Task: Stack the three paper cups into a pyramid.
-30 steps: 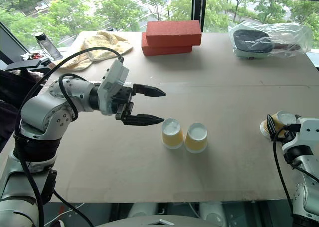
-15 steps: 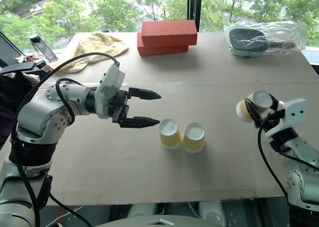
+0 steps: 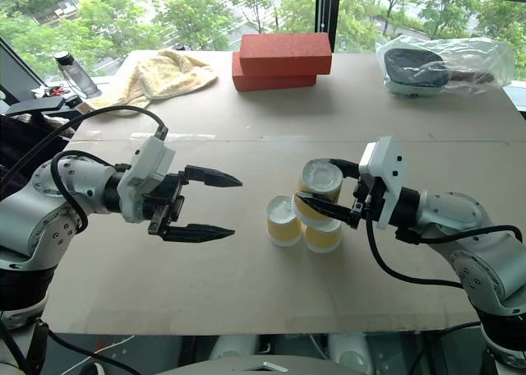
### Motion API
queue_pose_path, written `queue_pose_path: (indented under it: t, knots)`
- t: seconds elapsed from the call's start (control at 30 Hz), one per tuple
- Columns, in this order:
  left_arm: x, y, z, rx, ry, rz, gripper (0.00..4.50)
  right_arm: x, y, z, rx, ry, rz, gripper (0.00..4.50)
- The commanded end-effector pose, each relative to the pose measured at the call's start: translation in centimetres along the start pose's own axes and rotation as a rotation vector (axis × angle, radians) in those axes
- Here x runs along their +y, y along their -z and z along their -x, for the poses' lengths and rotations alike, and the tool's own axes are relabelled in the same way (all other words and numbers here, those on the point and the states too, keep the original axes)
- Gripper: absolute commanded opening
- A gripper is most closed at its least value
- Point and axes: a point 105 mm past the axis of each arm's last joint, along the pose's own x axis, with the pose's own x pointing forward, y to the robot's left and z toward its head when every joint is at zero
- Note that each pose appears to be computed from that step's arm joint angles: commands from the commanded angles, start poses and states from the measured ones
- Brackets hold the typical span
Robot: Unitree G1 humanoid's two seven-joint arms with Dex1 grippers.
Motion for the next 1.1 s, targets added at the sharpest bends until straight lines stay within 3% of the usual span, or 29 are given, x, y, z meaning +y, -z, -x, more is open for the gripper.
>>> queue_pose_path:
  t: [0.03,0.33,0.5,0.8,1.0,1.1]
  knots:
    - [-0.5,-0.9,0.2,-0.002,-0.013,-0.050,4.50,1.0,-0.8,-0.7,-0.013,-0.058,0.024,2.76]
    - [-0.6,-0.8,0.3,0.001,-0.037,-0.047,4.50,0.5,-0.2,-1.3,0.021,-0.053,0.061,2.76]
    - [-0.6,-0.7,0.2,0.000,-0.038,-0.045,4.50,0.3,-0.3,-1.4,0.015,-0.046,0.091,4.45]
    - [-0.4,-0.7,0.5,-0.021,-0.060,-0.018,4.50,-0.3,-2.1,0.8,-0.040,-0.011,0.075,4.45]
    - [-0.6,-0.2,2.1,-0.179,-0.213,0.105,4.50,-0.6,-3.7,6.2,-0.118,0.064,-0.061,4.45]
    - [-0.4,2.0,2.6,-0.188,-0.356,0.177,4.50,-1.4,-1.0,9.1,-0.040,0.157,-0.117,4.45]
